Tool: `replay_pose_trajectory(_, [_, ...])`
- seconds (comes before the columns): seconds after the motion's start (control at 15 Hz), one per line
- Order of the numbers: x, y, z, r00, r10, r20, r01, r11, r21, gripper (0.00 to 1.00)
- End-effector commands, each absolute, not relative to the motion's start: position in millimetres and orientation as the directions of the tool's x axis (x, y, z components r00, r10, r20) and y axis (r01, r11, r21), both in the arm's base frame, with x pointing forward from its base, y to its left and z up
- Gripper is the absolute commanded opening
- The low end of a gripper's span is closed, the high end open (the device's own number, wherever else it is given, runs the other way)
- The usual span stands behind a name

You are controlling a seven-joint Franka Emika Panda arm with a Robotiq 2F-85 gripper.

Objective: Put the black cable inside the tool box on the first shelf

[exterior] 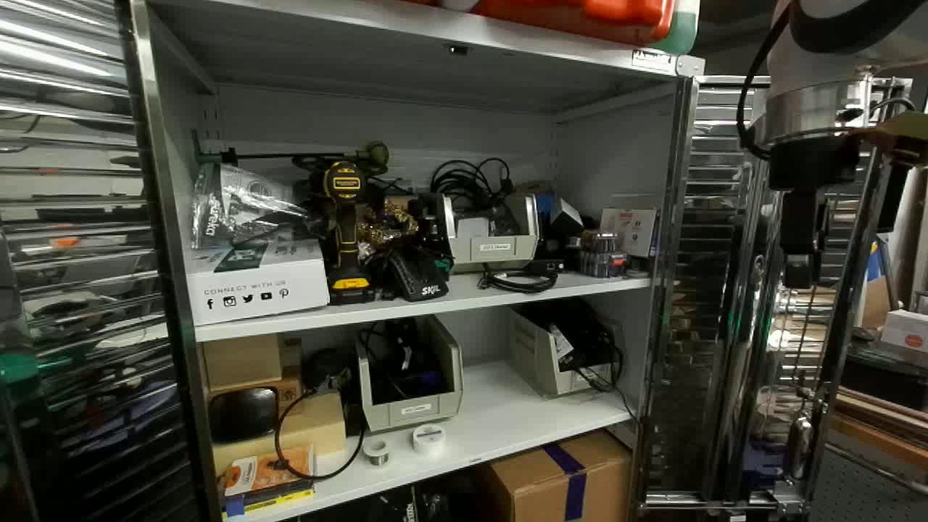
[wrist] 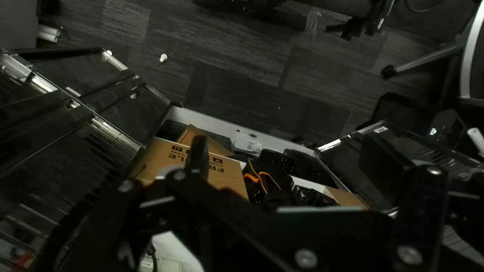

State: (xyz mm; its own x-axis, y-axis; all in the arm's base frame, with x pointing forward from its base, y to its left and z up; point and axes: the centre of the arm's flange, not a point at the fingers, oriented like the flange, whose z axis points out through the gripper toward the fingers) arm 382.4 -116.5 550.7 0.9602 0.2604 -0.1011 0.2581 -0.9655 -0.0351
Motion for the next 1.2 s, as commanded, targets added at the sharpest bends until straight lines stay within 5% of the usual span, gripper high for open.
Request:
replay_pose_trajectory(0.0, [382.7, -116.7, 552.4, 0.961, 0.26, -0.097, 0.258, -0.966, -0.033, 1.0])
replay_pose_trajectory(0.6, [395.3, -119.5, 550.8, 0.969, 0.239, -0.061, 0.238, -0.971, -0.02, 1.0])
replay_pose_trajectory(1.13, [500.9, -105.6, 539.8, 0.982, 0.109, 0.152, 0.109, -0.994, 0.01, 1.0])
